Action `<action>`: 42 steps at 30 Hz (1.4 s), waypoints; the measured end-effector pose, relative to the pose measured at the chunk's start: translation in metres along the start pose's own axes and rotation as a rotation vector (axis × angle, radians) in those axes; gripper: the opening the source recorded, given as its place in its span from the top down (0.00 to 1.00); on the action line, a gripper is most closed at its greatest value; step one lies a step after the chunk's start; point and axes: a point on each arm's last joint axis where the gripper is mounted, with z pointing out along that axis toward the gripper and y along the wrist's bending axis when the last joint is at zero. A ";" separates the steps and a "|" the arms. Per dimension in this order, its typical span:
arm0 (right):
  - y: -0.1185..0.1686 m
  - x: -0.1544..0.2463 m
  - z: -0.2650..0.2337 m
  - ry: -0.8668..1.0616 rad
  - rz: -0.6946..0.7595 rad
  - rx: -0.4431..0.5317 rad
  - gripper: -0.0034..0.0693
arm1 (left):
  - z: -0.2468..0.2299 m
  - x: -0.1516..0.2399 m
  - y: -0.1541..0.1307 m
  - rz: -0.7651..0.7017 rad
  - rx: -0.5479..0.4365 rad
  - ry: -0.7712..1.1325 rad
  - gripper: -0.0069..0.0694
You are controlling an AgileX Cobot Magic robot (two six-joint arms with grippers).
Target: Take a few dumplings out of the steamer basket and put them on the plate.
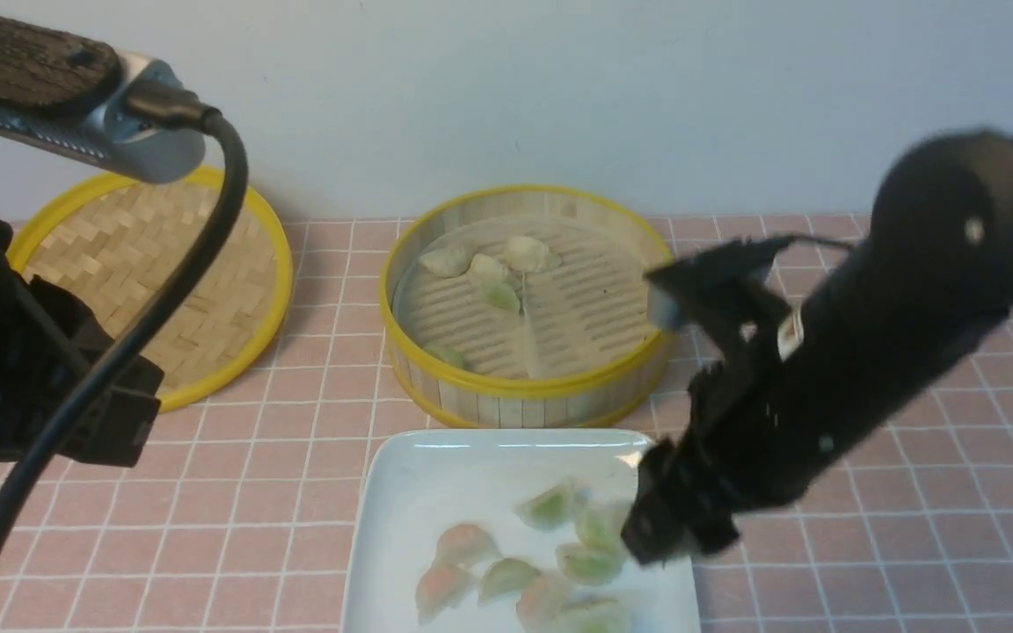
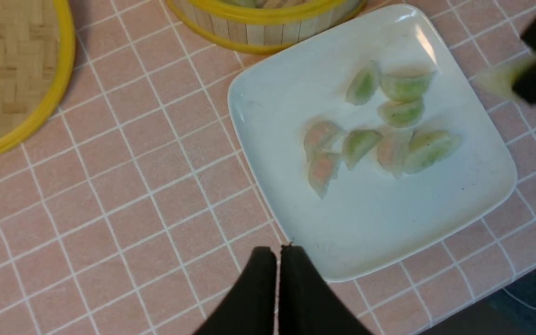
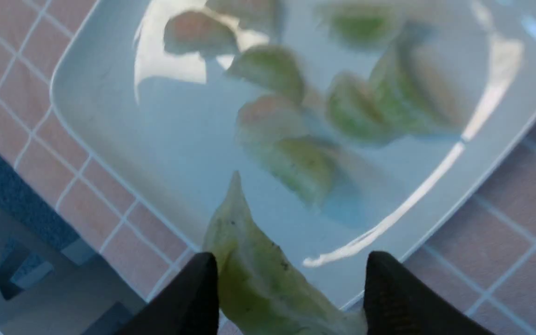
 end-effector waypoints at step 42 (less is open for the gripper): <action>0.057 0.085 -0.196 -0.648 -0.051 0.161 0.97 | 0.000 -0.006 -0.004 0.030 0.044 -0.063 0.92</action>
